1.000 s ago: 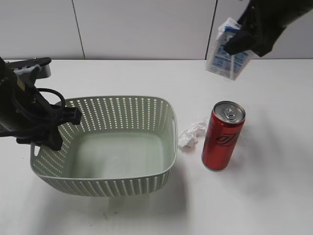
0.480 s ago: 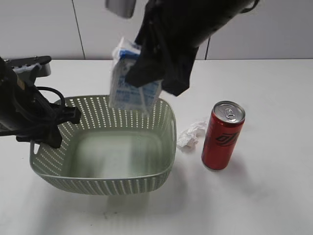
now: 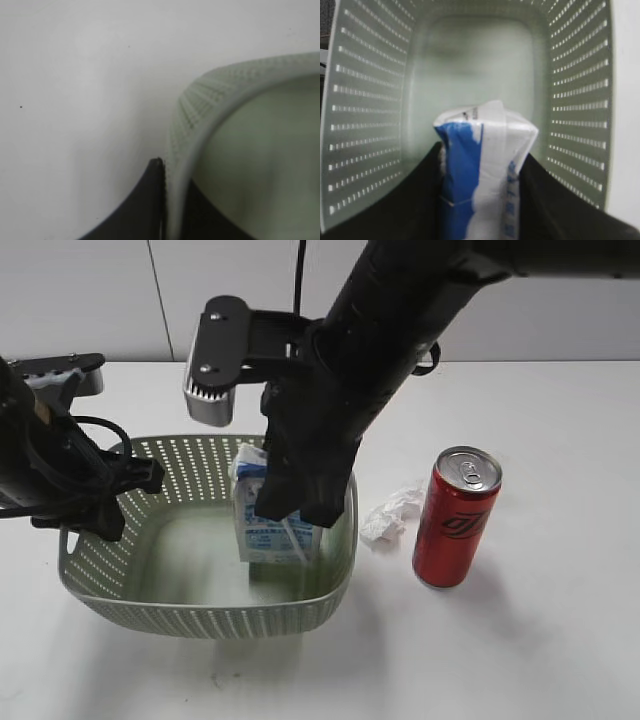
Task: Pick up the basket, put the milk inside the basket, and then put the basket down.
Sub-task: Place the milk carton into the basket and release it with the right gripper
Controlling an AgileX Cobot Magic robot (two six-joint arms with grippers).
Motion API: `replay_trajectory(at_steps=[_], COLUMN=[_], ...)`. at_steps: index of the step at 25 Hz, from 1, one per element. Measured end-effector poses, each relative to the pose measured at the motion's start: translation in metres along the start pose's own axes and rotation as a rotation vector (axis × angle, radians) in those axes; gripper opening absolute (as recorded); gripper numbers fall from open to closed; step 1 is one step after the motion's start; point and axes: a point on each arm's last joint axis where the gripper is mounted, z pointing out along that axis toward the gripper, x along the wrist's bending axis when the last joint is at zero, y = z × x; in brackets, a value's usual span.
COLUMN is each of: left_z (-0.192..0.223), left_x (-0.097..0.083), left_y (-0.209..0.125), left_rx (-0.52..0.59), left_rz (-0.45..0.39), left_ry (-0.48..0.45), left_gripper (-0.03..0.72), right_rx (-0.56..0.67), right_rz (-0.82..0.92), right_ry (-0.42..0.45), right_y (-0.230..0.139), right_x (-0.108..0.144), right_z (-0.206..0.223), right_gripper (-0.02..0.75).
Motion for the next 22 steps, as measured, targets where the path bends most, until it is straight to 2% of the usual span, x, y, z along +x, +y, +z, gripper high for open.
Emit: replay_trajectory(at_steps=[9, 10, 14, 16, 22], left_z=[0.000, 0.000, 0.001, 0.001, 0.001], left_x=[0.000, 0.000, 0.001, 0.001, 0.002], left_y=[0.000, 0.000, -0.002, -0.002, -0.003], left_rx=[0.001, 0.001, 0.012, 0.015, 0.020], left_rz=[-0.002, -0.002, 0.004, 0.008, 0.011], left_ry=[-0.002, -0.002, 0.008, 0.010, 0.012], left_gripper=[-0.001, -0.001, -0.001, -0.001, -0.001], right_rx=[0.039, 0.039, 0.029, 0.026, -0.015], right_rz=[0.009, 0.009, 0.013, 0.012, 0.015], right_ry=[0.015, 0.014, 0.010, 0.007, -0.047], right_y=[-0.007, -0.007, -0.006, -0.005, 0.002], right_x=[-0.006, -0.006, -0.006, -0.006, -0.003], right_z=[0.027, 0.027, 0.025, 0.023, -0.005], right_gripper=[0.297, 0.311, 0.471, 0.527, 0.560])
